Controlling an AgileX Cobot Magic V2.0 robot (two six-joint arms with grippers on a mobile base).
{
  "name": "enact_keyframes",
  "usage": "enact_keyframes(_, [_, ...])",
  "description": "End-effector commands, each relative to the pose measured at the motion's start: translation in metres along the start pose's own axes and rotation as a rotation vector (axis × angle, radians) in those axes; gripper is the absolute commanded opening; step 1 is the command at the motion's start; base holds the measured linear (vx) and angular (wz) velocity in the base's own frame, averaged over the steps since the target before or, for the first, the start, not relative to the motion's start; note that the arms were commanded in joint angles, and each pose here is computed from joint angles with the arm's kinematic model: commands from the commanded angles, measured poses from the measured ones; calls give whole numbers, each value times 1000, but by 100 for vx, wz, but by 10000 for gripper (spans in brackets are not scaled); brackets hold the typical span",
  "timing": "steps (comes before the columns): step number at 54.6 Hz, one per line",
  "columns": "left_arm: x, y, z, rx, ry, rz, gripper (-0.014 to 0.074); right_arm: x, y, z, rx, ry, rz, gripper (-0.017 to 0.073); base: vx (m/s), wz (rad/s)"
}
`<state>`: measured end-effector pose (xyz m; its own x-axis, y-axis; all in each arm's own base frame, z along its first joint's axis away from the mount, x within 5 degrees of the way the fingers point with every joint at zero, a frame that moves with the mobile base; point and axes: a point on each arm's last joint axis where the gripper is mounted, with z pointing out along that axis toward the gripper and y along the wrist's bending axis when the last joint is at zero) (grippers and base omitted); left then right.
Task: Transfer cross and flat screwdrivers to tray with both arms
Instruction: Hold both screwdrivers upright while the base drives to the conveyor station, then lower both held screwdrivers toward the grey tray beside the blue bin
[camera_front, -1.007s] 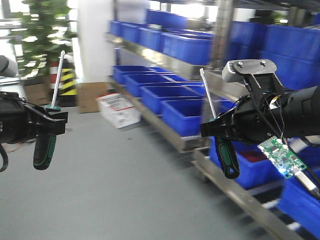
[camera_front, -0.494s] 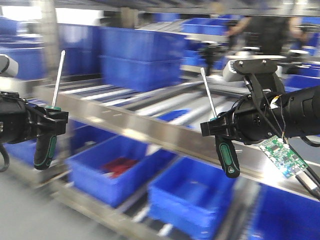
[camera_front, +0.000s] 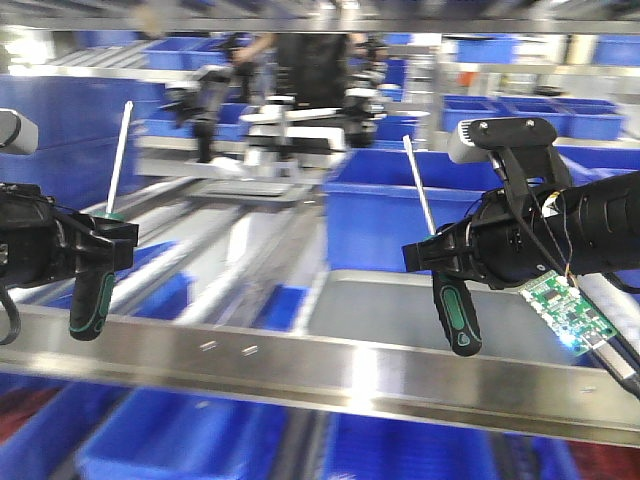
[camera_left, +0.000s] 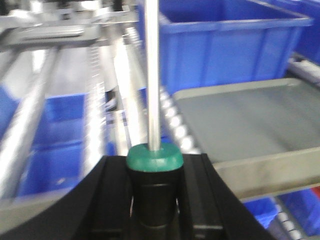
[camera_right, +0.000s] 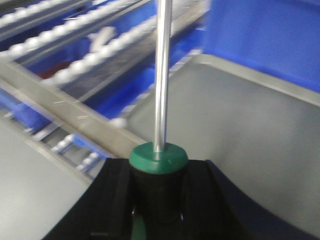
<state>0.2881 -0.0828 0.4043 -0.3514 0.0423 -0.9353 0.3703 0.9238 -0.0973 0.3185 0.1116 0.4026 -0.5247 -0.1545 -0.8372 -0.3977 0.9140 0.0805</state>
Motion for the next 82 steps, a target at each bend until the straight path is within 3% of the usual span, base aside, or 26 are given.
enact_keyframes(1, [-23, -3, -17, -14, -144, -13, 0, -23, 2, -26, 10, -164, -6, -8, 25, -61])
enact_keyframes(24, [-23, -3, -17, -14, -145, -13, 0, -22, 2, -26, 9, -157, -6, -8, 25, -39])
enact_keyframes(82, [-23, -3, -17, -14, -145, -13, 0, -22, 2, -26, 9, -158, -6, -8, 14, 1])
